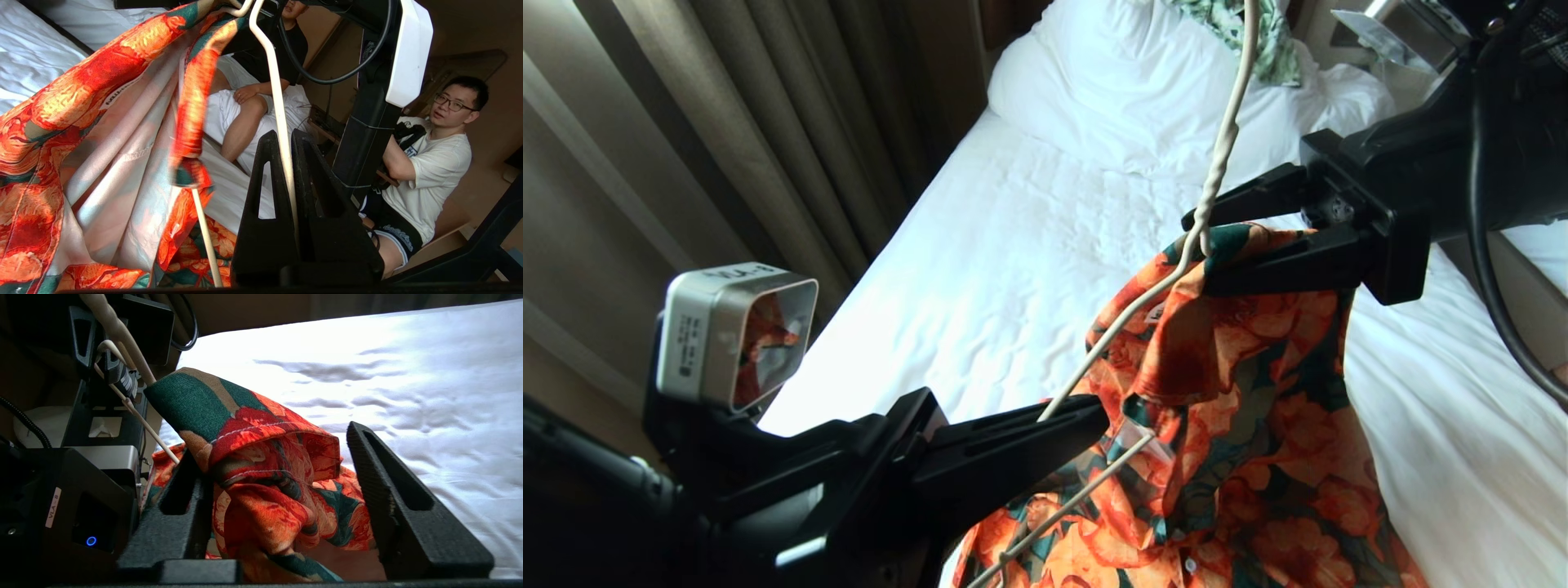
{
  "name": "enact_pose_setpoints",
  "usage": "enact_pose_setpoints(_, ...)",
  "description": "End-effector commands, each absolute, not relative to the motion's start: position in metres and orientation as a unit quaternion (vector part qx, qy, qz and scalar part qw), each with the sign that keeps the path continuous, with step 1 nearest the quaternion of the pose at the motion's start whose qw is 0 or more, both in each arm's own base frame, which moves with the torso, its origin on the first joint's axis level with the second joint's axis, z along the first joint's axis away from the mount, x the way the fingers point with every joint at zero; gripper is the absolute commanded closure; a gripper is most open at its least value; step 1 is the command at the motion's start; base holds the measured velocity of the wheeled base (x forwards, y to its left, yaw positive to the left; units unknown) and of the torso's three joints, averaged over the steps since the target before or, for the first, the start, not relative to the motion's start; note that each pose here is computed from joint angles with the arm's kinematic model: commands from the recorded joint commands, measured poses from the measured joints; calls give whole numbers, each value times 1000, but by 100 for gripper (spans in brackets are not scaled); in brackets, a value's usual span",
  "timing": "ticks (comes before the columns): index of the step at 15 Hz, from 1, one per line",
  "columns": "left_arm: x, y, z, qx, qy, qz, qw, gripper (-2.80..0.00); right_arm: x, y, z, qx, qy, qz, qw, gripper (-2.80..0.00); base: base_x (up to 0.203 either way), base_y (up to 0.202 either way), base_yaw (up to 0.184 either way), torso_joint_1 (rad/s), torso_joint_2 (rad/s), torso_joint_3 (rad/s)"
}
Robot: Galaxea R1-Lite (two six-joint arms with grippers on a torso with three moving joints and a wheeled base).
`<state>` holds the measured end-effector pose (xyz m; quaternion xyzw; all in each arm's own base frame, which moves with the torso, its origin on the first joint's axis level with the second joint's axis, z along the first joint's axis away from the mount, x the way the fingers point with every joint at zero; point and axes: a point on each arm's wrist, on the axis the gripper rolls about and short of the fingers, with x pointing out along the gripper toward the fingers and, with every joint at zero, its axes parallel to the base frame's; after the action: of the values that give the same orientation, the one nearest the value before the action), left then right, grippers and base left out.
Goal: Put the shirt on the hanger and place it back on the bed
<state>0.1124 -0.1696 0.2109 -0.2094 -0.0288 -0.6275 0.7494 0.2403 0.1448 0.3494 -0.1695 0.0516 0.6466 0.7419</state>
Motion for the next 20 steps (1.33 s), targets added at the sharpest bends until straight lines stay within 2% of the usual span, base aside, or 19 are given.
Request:
enact_pose_setpoints(1, 111, -169, 211, -211, -35, -629, 748, 0, 233, 143, 350, -169, 54, 652, 738, 0, 0, 0, 0, 0, 0, 0)
enact_pose_setpoints(8, 107, -157, 228, -217, -72, -625, 747, 0, 216, 142, 347, -163, 79, 662, 727, 0, 0, 0, 0, 0, 0, 0)
enact_pose_setpoints(14, 104, -147, 243, -156, 18, -608, 778, 0, 214, 145, 347, -164, 76, 666, 723, 0, 0, 0, 0, 0, 0, 0)
enact_pose_setpoints(16, 106, -142, 247, -152, 11, -600, 786, 0, 213, 148, 348, -165, 73, 670, 720, 0, 0, 0, 0, 0, 0, 0)
enact_pose_setpoints(17, 106, -141, 247, -152, 11, -597, 788, -280, 212, 149, 349, -166, 71, 673, 718, 0, 0, 0, 0, 0, 0, 0)
enact_pose_setpoints(20, 97, -129, 258, -158, -19, -600, 784, -280, 210, 149, 348, -163, 75, 674, 717, 0, 0, 0, 0, 0, 0, 0)
